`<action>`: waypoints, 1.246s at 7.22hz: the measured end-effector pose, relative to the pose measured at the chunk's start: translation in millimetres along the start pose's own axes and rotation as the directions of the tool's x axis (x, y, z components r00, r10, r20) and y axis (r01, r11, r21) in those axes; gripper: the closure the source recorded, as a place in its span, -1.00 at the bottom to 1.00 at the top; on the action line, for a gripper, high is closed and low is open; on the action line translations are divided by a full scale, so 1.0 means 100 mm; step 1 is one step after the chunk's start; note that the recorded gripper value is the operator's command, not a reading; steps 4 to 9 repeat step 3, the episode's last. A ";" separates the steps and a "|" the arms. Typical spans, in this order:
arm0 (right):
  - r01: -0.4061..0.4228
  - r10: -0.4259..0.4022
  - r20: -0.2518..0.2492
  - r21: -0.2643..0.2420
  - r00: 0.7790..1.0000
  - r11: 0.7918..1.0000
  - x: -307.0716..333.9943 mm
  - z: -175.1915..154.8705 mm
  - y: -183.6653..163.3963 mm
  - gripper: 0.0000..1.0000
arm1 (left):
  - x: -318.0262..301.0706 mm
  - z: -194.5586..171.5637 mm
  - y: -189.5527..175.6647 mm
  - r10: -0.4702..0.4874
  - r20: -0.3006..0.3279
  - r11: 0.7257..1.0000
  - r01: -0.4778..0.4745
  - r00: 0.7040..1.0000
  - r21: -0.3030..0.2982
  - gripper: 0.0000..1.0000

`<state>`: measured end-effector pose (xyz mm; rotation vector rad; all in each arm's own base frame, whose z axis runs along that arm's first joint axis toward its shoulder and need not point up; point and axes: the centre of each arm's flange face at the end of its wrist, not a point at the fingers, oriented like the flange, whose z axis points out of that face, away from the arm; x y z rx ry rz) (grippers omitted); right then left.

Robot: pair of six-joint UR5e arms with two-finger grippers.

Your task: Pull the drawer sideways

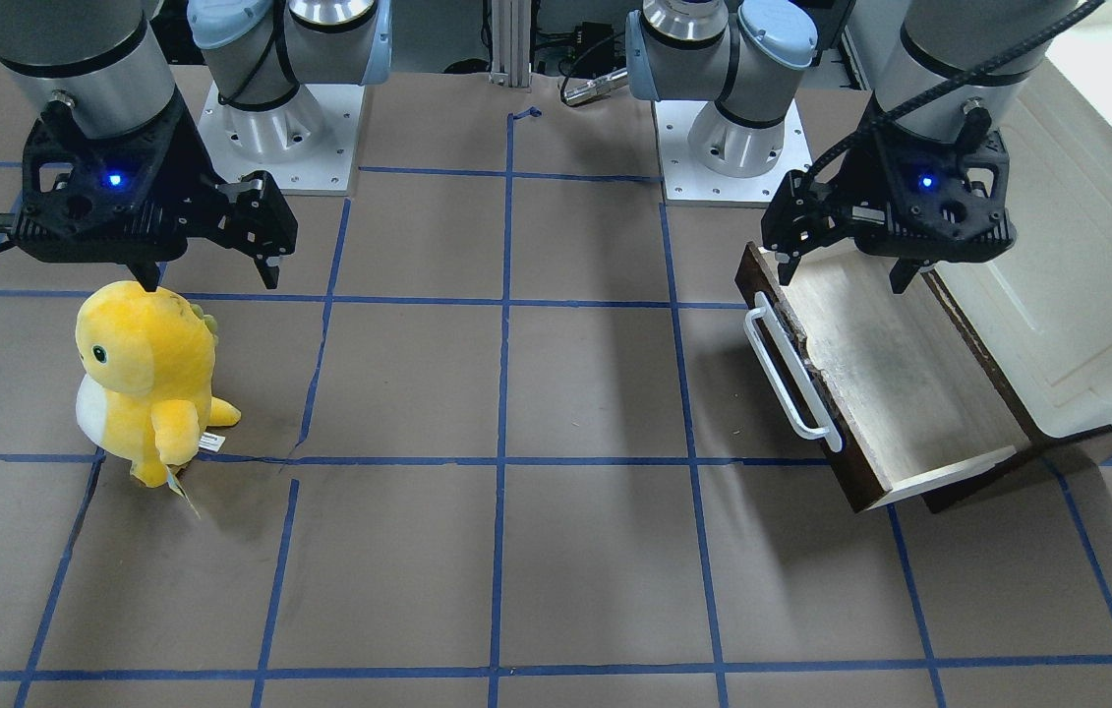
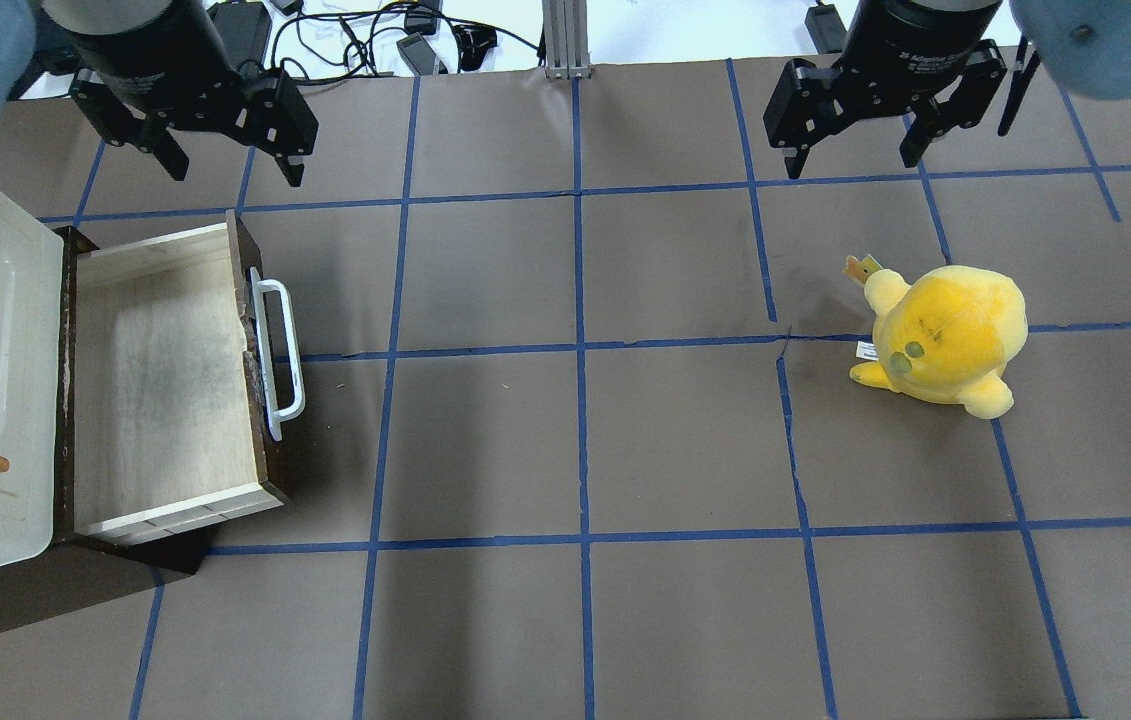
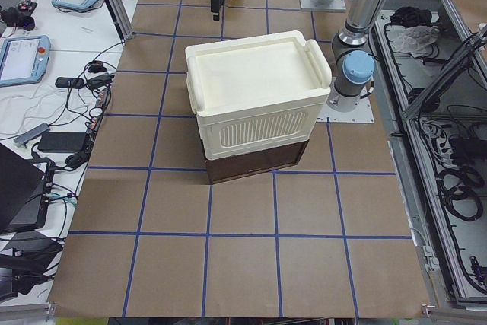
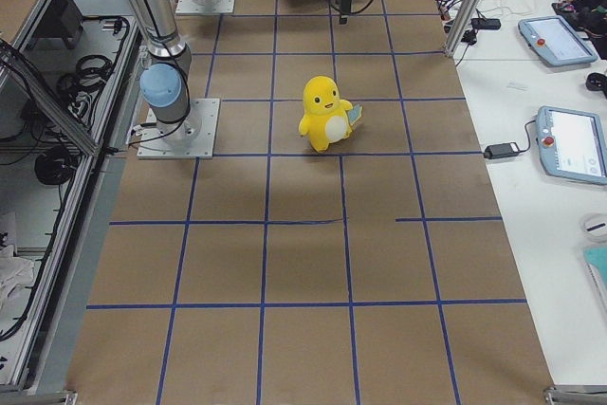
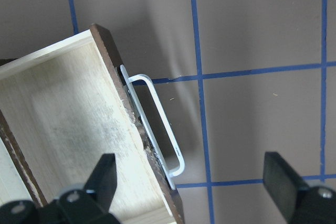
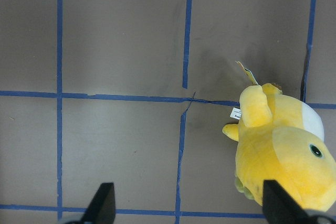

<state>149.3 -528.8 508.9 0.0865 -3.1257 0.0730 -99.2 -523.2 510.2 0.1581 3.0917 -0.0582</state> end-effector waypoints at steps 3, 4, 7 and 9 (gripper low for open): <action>0.000 0.000 0.000 0.000 1.000 1.000 0.00 0.00 0.00 -1.00 | -0.10 0.09 0.07 -0.010 -0.048 1.000 0.010 0.999 -0.008 -1.00; 0.000 0.000 0.000 0.000 1.000 1.000 0.00 0.00 0.00 -1.00 | -0.10 0.09 0.07 -0.010 -0.048 1.000 0.010 0.999 -0.008 -1.00; 0.000 0.000 0.000 0.000 1.000 1.000 0.00 0.00 0.00 -1.00 | -0.10 0.09 0.07 -0.010 -0.048 1.000 0.010 0.999 -0.008 -1.00; 0.000 0.000 0.000 0.000 1.000 1.000 0.00 0.00 0.00 -1.00 | -0.10 0.09 0.07 -0.010 -0.048 1.000 0.010 0.999 -0.008 -1.00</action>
